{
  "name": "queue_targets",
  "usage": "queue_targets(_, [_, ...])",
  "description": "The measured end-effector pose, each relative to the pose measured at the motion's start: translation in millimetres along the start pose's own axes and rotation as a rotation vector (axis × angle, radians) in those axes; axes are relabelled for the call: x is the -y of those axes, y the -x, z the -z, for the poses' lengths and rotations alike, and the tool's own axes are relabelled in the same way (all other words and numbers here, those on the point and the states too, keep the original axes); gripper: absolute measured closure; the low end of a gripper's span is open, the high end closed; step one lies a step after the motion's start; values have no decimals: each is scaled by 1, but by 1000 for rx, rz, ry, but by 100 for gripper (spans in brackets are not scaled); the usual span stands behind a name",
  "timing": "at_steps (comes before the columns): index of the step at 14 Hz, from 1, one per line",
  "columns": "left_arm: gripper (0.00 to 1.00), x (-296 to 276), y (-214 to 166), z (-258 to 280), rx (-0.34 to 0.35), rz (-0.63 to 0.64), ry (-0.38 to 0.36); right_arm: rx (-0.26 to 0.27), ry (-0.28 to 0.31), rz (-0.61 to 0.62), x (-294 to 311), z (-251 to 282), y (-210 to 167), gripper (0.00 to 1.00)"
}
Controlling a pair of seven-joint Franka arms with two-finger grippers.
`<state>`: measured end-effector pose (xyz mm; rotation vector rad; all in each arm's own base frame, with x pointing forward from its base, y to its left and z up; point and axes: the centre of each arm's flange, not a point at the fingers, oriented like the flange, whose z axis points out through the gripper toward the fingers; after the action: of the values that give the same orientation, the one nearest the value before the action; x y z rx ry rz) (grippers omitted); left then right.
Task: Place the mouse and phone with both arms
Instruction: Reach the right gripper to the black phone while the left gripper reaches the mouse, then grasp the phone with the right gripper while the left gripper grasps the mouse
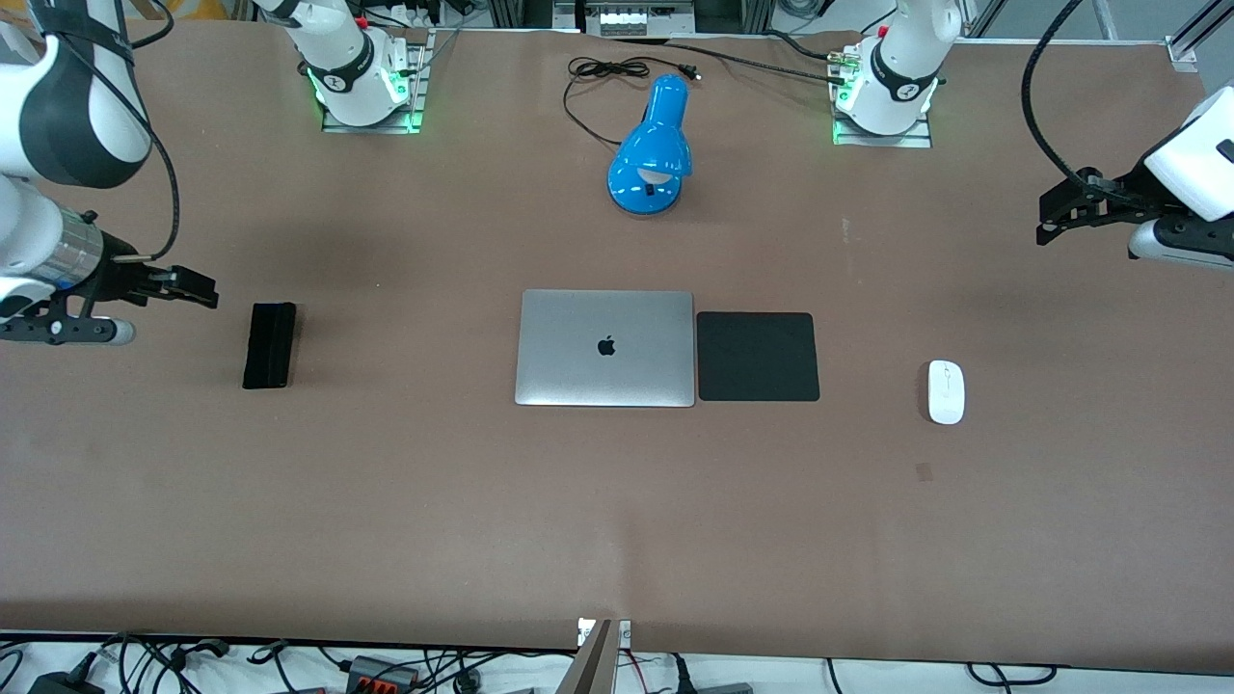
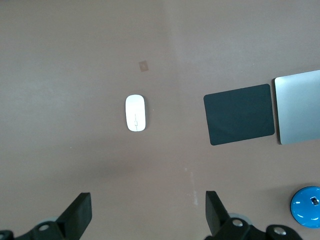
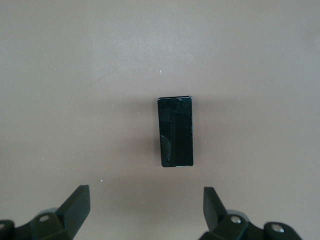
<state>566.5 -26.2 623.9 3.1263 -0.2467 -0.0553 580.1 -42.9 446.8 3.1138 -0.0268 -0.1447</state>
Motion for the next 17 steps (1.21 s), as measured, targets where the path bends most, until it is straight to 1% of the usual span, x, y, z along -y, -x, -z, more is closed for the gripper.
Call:
queue_targets(2, [0,5,-14,-29,51,1,8,1,0,-1,-1,-5,0,0])
queue_targets(3, [0,10,-26,-54,91,-1,0,2,0,-1,-1,-8,-1,0])
queue_targets(4, [0,15,-40,-81,116,-4,-11,3,0,-2,-1,-14,-4,0])
queue_targets(6, [0,25,-74,-135,91,-9,-19,11,0,-9,-6,-35,-12,0])
queue_targets(7, [0,28,-87,-163,89,-10,-11,15,0,-14,-9,-47,-16,0])
queue_targets(10, [0,34,-110,-234,106,-12,13,38,-2,-32,-21,-92,-29,0])
queue_targets(11, [0,34,-114,-252,101,-12,17,46,-2,-39,-26,-110,-34,0])
queue_targets(13, [0,33,-115,-288,69,-17,18,60,-4,-50,-34,-149,-41,0])
queue_targets(15, [0,35,-106,-327,38,-15,18,75,-5,-48,-39,-186,-46,0])
queue_targets(17, [0,50,-92,-359,44,-13,5,94,-7,-50,-43,-214,-48,0])
